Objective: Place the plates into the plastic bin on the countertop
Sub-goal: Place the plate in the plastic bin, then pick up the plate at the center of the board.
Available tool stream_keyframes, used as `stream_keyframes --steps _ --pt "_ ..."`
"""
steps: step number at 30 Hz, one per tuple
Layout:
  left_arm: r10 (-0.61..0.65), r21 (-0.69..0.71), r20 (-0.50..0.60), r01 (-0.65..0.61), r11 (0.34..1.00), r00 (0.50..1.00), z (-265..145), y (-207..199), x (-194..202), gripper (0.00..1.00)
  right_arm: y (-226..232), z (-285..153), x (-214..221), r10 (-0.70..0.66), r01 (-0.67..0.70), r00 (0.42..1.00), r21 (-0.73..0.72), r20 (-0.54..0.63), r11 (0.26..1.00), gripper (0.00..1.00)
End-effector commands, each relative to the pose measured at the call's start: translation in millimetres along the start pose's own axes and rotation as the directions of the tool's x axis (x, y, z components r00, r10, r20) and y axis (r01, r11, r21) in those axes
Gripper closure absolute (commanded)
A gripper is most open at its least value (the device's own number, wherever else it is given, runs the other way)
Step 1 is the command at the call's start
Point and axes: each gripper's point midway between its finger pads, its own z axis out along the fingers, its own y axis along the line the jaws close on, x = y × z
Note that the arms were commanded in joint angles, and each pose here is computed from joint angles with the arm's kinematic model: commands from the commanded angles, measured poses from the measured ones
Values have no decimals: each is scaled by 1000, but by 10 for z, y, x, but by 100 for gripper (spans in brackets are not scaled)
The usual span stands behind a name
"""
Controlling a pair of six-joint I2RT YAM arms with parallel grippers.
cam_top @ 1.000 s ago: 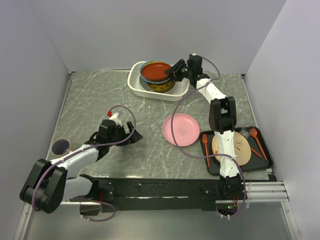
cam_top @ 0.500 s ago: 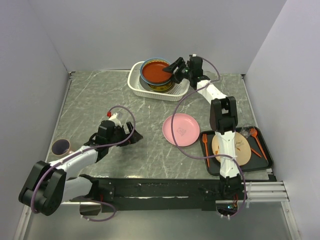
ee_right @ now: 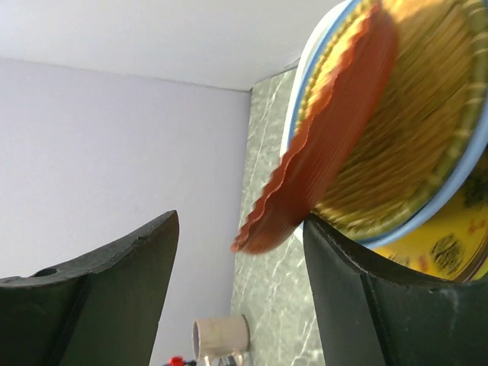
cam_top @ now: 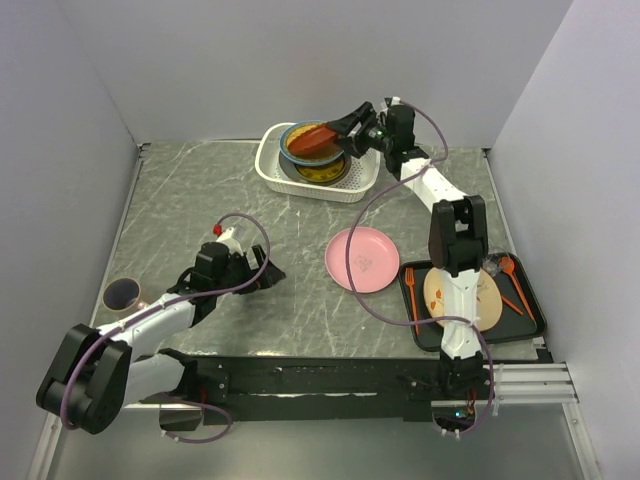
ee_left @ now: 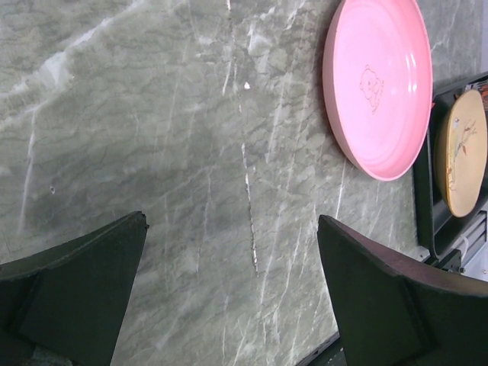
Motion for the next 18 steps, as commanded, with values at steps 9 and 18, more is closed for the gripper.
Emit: stream_keyframes --steps 9,18 --pt "-2 74 17 1 997 1000 34 -111 -26 1 -4 -631 257 -47 48 999 52 -18 998 26" --pt "-10 79 16 9 997 1000 18 -108 0 1 -102 -936 446 -61 62 998 48 -26 997 26"
